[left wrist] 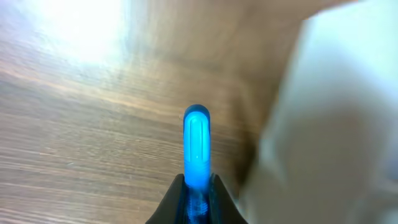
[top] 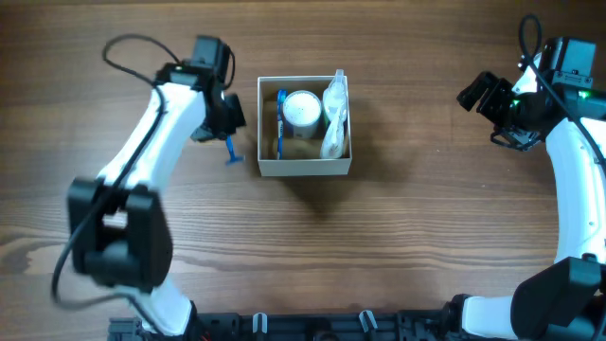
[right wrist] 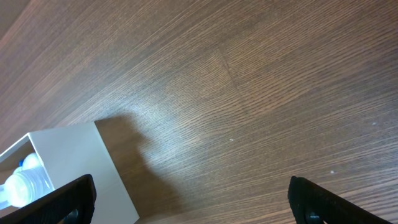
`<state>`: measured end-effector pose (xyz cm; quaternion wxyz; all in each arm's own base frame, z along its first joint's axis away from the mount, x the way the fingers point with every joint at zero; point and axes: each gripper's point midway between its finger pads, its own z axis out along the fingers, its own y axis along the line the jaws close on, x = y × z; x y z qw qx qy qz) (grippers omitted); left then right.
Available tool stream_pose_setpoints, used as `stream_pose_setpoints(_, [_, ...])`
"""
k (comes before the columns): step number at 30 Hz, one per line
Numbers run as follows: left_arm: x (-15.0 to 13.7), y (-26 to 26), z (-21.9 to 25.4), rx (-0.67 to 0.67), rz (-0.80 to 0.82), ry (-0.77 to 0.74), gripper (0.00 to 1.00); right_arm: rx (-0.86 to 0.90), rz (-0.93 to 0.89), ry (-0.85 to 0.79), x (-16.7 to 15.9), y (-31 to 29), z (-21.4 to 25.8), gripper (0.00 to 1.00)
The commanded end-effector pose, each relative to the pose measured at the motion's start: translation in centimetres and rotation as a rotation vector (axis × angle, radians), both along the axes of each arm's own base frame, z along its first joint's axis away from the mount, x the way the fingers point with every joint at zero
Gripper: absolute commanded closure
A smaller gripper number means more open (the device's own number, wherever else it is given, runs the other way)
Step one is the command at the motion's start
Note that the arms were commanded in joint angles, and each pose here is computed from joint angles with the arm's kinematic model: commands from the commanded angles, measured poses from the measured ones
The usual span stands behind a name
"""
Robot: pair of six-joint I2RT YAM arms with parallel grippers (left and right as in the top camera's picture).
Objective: Pack container
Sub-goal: 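Grasp the blue razor with the left gripper, then lower the razor into the box's left side and release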
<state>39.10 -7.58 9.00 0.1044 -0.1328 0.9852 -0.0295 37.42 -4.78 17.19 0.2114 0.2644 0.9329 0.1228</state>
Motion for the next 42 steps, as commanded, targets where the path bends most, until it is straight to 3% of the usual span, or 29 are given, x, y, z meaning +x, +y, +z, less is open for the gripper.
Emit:
stream_pose_setpoints(1, [0.5, -3.7, 7.1, -0.055, -0.105, -0.210, 0.94, -0.012, 0.001, 0.004, 0.2, -0.3, -0.2, 0.00])
stream_pose_setpoints(6, [2.0, -8.0, 7.4, -0.039, -0.263, -0.315, 0.92, -0.012, 0.001, 0.004, 0.2, -0.3, -0.2, 0.00])
stream_pose_setpoints(12, [3.7, -8.8, 2.8, -0.024, -0.270, -0.258, 0.89, -0.012, 0.001, 0.004, 0.2, -0.3, -0.2, 0.00])
stream_pose_setpoints(16, [3.7, -8.4, 3.2, -0.016, -0.287, -0.266, 0.45, -0.012, 0.001, 0.004, 0.2, -0.3, -0.2, 0.00])
stream_pose_setpoints(19, [2.6, -8.3, 5.7, -0.030, -0.288, -0.289, 0.26, -0.012, 0.001, 0.004, 0.2, -0.3, -0.2, 0.00])
stream_pose_setpoints(22, [0.9, -8.4, 10.0, -0.063, -0.296, -0.355, 0.00, -0.012, 0.001, 0.003, 0.2, -0.3, -0.2, 0.00])
stream_pose_setpoints(28, [-3.9, -9.5, 19.2, -0.129, -0.358, -0.555, 0.00, -0.012, 0.001, 0.003, 0.2, -0.3, -0.2, 0.00])
stream_pose_setpoints(33, [-7.6, -6.8, 22.0, -0.080, -0.348, -0.594, 0.00, -0.012, 0.001, 0.004, 0.2, -0.3, -0.2, 0.00])
stream_pose_setpoints(42, [-8.0, -2.4, 22.9, 0.068, -0.250, -0.635, 0.00, -0.012, 0.001, 0.004, 0.2, -0.3, -0.2, 0.00])
